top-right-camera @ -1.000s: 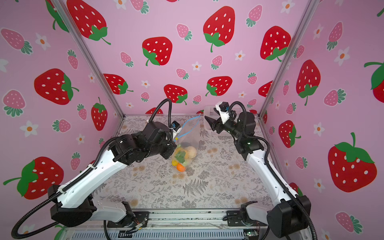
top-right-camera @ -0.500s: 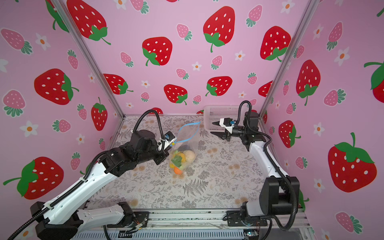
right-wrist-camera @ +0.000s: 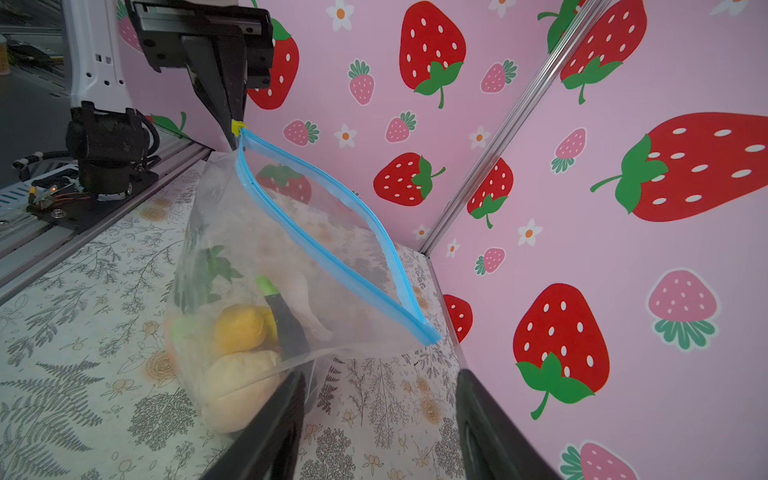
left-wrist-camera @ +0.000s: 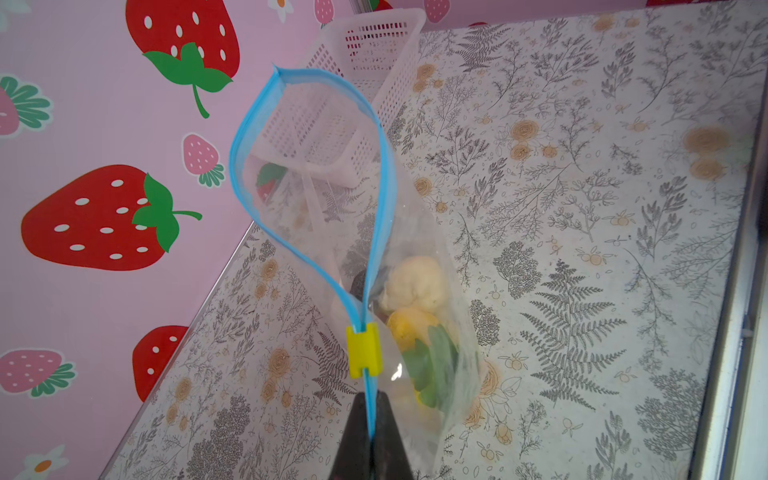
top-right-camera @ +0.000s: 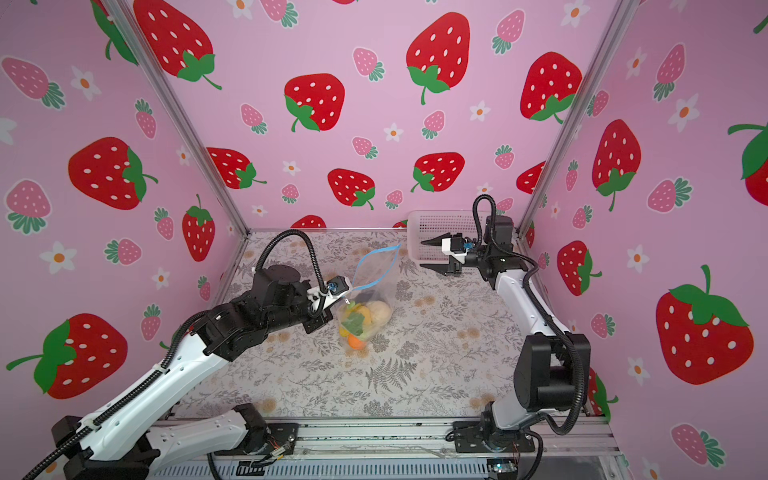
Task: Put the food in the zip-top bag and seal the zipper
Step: 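Open and withdraw the right gripper while the left gripper holds the zipper, then grasp the far end of the blue zipper with the right gripper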
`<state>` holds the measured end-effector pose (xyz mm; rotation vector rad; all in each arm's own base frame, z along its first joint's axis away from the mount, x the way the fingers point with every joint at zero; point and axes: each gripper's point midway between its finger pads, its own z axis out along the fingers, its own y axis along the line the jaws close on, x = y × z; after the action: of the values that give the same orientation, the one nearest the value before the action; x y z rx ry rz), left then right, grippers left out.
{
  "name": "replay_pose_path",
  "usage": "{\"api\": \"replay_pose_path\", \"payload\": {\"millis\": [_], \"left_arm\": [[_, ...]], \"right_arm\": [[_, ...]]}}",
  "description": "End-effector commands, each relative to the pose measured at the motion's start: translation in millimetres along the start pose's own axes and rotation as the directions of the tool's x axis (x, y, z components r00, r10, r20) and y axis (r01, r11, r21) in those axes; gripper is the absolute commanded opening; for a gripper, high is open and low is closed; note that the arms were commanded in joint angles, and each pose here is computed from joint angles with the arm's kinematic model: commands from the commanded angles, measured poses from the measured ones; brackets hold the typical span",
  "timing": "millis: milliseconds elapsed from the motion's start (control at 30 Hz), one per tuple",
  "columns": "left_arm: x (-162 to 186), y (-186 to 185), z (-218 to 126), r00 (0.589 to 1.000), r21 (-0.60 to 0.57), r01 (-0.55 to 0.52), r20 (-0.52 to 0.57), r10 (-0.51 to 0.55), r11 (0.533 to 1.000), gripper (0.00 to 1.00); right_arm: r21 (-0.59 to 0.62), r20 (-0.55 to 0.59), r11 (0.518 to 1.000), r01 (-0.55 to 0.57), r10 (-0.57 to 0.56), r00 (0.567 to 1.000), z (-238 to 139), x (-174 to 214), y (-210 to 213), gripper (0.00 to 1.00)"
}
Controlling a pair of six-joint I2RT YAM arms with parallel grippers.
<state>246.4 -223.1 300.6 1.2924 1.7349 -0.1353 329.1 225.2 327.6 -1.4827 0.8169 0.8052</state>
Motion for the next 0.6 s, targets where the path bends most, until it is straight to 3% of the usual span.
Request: {"api": "replay_pose_path", "payload": {"millis": [0, 367, 567], "left_arm": [[-8.6, 2.0, -2.8, 0.997, -0.005, -0.060, 0.045, 0.060, 0.998, 0.00], [-10.5, -0.2, -4.6, 0.997, 0.008, -0.059, 0.056, 0.059, 0.998, 0.00], [-10.2, -0.7, -5.7, 0.997, 0.006, -0.059, 0.058, 0.058, 0.998, 0.00]], "right_arm": [[-0.055, 0.064, 0.998, 0.023, -0.019, 0.998, 9.8, -4.8, 0.5, 0.60], [-0.083, 0.067, 0.997, -0.003, 0.008, 0.998, 32.3, 12.2, -30.9, 0.70], [-0.129, 0.104, 0.991, -0.044, 0.057, 0.993, 43.9, 15.6, -32.5, 0.69]]}}
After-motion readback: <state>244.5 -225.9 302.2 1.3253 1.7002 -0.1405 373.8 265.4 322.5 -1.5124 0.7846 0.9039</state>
